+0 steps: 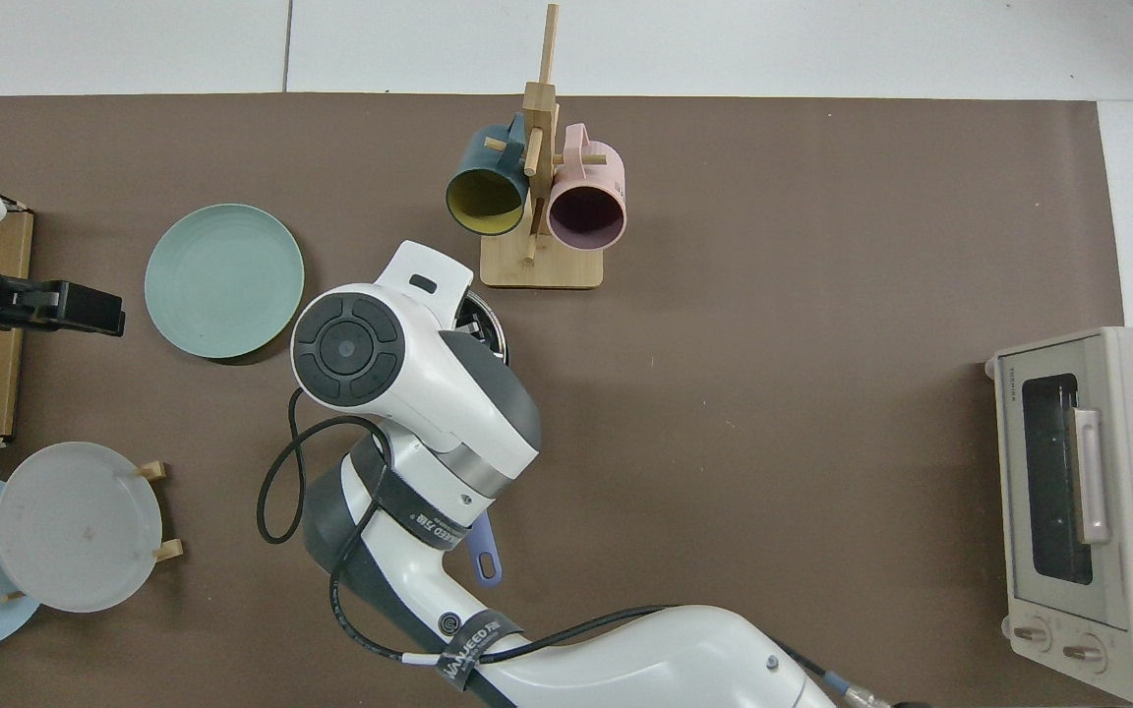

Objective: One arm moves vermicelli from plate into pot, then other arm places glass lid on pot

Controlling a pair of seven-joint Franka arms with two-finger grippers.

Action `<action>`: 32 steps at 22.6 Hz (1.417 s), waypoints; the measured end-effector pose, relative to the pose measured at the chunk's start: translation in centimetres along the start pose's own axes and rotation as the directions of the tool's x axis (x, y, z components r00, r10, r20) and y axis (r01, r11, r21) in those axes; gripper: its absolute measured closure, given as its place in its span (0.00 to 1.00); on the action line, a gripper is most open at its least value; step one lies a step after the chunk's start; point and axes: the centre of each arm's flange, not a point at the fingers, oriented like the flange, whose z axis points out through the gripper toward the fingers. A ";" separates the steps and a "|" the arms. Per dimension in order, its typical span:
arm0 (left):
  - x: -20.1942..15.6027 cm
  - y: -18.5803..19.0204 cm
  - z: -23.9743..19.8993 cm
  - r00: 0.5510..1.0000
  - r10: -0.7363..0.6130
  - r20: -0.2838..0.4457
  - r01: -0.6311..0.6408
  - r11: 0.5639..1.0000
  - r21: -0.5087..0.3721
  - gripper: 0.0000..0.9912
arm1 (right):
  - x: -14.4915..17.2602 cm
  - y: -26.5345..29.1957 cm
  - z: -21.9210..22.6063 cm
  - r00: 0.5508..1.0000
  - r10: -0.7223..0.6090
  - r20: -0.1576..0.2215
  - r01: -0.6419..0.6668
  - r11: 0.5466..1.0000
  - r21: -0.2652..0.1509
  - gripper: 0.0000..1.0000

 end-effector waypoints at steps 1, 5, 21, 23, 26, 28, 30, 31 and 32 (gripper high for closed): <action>0.0 0.0 0.0 1.000 0.000 0.000 0.000 1.000 0.000 0.00 | 0.0 0.0 0.0 1.000 -0.006 -0.001 0.006 1.000 0.000 0.40; 0.0 0.0 0.0 1.000 0.000 0.000 0.000 1.000 0.000 0.00 | 0.0 0.0 0.0 1.000 -0.014 0.000 0.014 1.000 0.000 0.40; 0.0 0.0 0.0 1.000 0.000 0.001 0.000 1.000 0.000 0.00 | 0.1 0.2 -0.1 1.000 -0.026 -0.003 0.026 1.000 0.001 0.01; 0.0 0.0 0.0 1.000 0.000 0.001 0.000 1.000 0.000 0.00 | 0.1 0.2 -0.1 1.000 -0.026 -0.003 0.026 1.000 0.001 0.01; 0.0 0.0 0.0 1.000 0.000 0.001 0.000 1.000 0.000 0.00 | 0.1 0.2 -0.2 1.000 -0.025 -0.004 0.025 1.000 0.001 0.01; 0.0 0.0 0.0 1.000 0.000 0.001 0.000 1.000 0.000 0.00 | 0.2 0.4 -0.2 1.000 -0.023 -0.004 0.023 1.000 0.000 0.02; 0.0 0.0 0.0 1.000 0.000 0.002 0.000 1.000 0.000 0.00 | 0.7 0.8 -0.3 0.999 -0.016 -0.028 0.016 1.000 0.006 0.02; 0.0 0.0 0.0 1.000 0.000 0.003 0.000 1.000 0.000 0.00 | 1.1 1.1 -0.5 0.999 -0.011 -0.052 0.012 1.000 0.015 0.07; 0.0 0.0 0.0 1.000 0.000 0.003 0.000 1.000 0.000 0.00 | 1.5 1.4 -0.7 0.997 -0.005 -0.076 0.007 1.000 0.024 0.11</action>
